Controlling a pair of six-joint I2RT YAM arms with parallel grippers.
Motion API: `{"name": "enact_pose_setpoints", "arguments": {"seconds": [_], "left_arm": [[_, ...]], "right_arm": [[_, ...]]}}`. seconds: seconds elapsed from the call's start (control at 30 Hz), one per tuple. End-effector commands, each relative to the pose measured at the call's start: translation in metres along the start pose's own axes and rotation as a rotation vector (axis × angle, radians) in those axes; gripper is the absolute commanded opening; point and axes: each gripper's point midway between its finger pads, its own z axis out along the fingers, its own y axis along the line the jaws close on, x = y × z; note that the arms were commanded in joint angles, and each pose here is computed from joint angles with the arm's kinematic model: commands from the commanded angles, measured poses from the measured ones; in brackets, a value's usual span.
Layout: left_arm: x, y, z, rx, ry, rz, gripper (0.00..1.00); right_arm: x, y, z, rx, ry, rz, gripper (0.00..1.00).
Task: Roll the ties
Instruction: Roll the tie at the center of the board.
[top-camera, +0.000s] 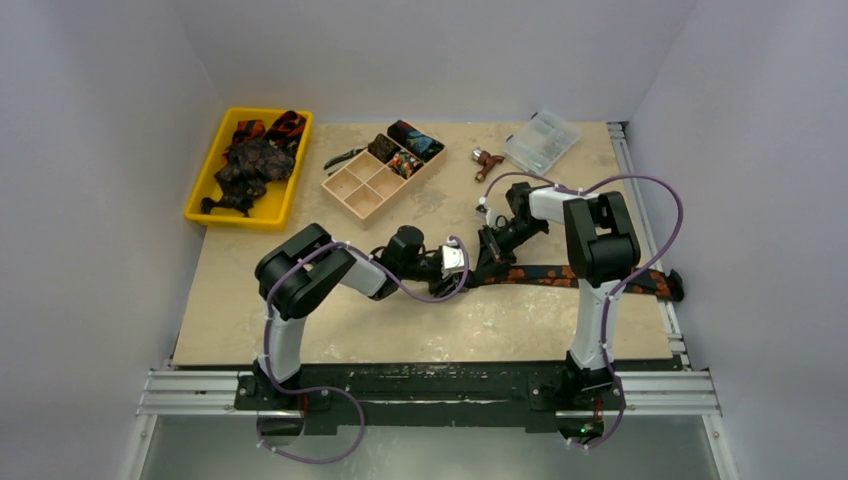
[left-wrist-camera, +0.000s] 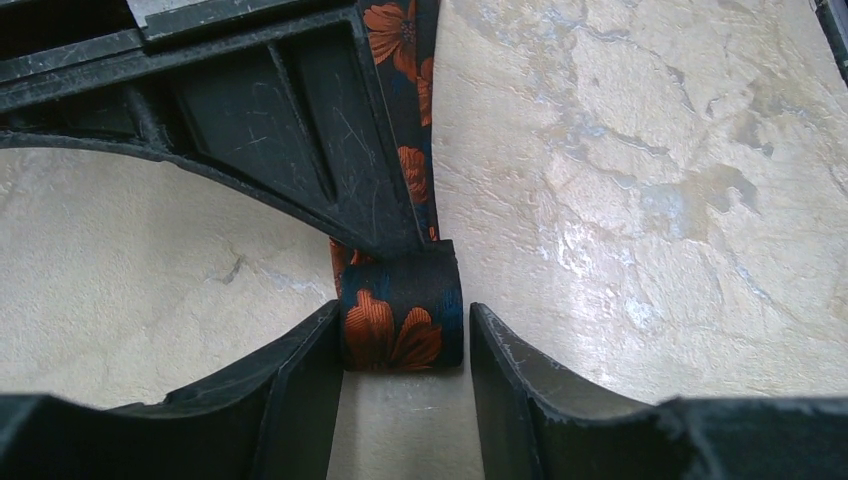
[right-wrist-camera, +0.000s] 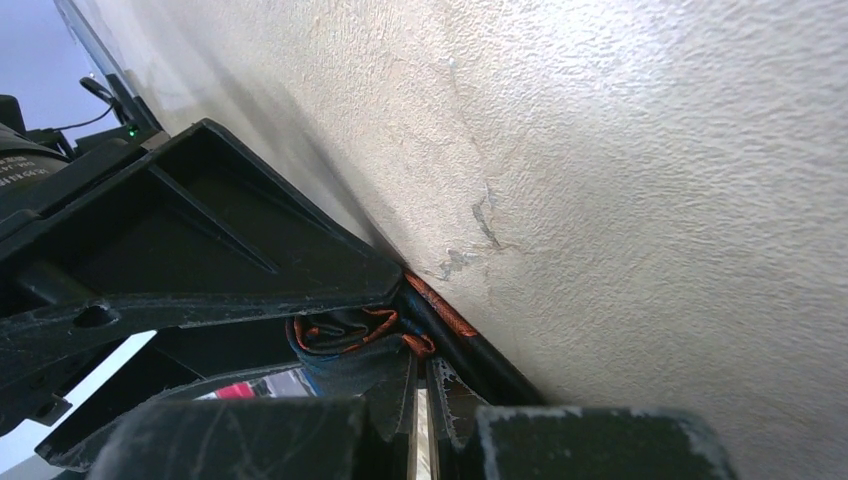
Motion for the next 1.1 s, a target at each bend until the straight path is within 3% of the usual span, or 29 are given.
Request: {"name": "enact_pose_setpoints", "arguments": {"seconds": [0.0, 0.33, 0.5, 0.73, 0.97, 1.07], "left_arm": [[-0.026, 0.001, -0.003, 0.017, -0.07, 0.034, 0.45], [-0.061, 0.008, 0.017, 0.017, -0.123, -0.034, 0.38], [-0.033, -0.003, 0.033, 0.024, -0.062, -0.101, 0.39], [0.039, -0.005, 0.024, -0.045, 0.138, -0.087, 0.39], [0.062, -0.001, 0.024, -0.079, 0.207, -0.096, 0.39], [0.065, -0.002, 0.02, -0.08, 0.232, -0.103, 0.31]], "right_arm": [[-0.002, -0.062, 0.013, 0.235, 0.025, -0.108, 0.0], [-0.006, -0.058, 0.015, 0.229, 0.018, -0.114, 0.0], [-0.008, -0.056, 0.016, 0.223, 0.015, -0.114, 0.0], [-0.013, -0.047, 0.016, 0.19, -0.004, -0.116, 0.0], [-0.012, -0.045, 0.019, 0.175, -0.009, -0.107, 0.0], [-0.011, -0.039, 0.018, 0.15, -0.007, -0.109, 0.0]]}}
